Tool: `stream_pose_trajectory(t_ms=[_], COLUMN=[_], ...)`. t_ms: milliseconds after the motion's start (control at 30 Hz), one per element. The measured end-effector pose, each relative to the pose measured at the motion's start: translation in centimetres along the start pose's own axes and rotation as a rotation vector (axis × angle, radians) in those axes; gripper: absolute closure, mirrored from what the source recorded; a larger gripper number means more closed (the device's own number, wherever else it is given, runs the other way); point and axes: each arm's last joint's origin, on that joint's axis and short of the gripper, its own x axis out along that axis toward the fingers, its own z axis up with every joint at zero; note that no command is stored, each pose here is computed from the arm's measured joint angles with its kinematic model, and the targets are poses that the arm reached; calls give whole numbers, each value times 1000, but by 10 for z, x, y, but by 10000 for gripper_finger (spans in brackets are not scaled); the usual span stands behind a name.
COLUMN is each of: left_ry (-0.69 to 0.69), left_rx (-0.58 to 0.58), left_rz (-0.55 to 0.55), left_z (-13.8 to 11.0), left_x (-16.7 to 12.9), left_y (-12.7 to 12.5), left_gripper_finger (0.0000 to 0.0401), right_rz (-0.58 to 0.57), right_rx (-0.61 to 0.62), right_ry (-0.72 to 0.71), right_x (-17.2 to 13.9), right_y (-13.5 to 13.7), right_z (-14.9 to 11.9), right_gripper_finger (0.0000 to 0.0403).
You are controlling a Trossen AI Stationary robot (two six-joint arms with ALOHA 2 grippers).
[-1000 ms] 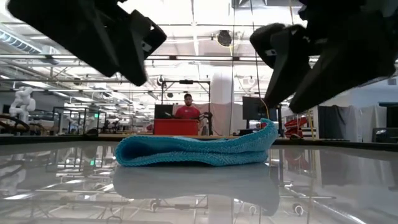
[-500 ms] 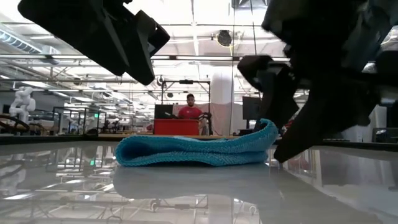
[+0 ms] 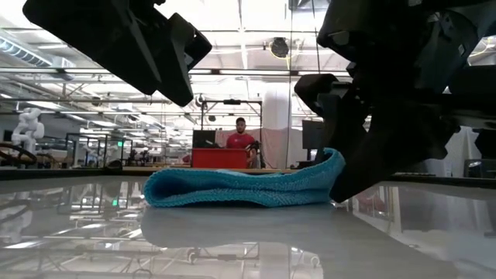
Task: Roll towel
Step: Roll the blue microfiber towel
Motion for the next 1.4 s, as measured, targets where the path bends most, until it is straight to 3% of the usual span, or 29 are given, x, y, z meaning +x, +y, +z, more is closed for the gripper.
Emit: stream_pose_trajectory(t_ms=[200, 500, 800, 967, 1067, 1200, 1400], left_ry=[0, -5, -166, -166, -140, -83, 61], left_rx=[0, 0, -73, -64, -61, 24, 74], left_rz=[0, 0, 46, 50, 46, 61, 110], left_z=[0, 0, 16, 16, 13, 7, -14], left_x=[0, 0, -1, -2, -1, 4, 31], left_y=[0, 0, 0, 1, 1, 1, 0], left_gripper_finger=[249, 249, 249, 249, 249, 249, 249], right_rz=[5, 7, 9, 73, 85, 84, 79], right_rx=[24, 34, 129, 139, 135, 140, 156], right_ry=[-10, -32, -32, -38, -38, -39, -39], right_x=[0, 0, 0, 0, -1, -1, -1], right_y=[0, 0, 0, 2, 4, 4, 4], right_z=[1, 3, 3, 4, 4, 4, 4], right_gripper_finger=[328, 332, 332, 332, 332, 332, 332])
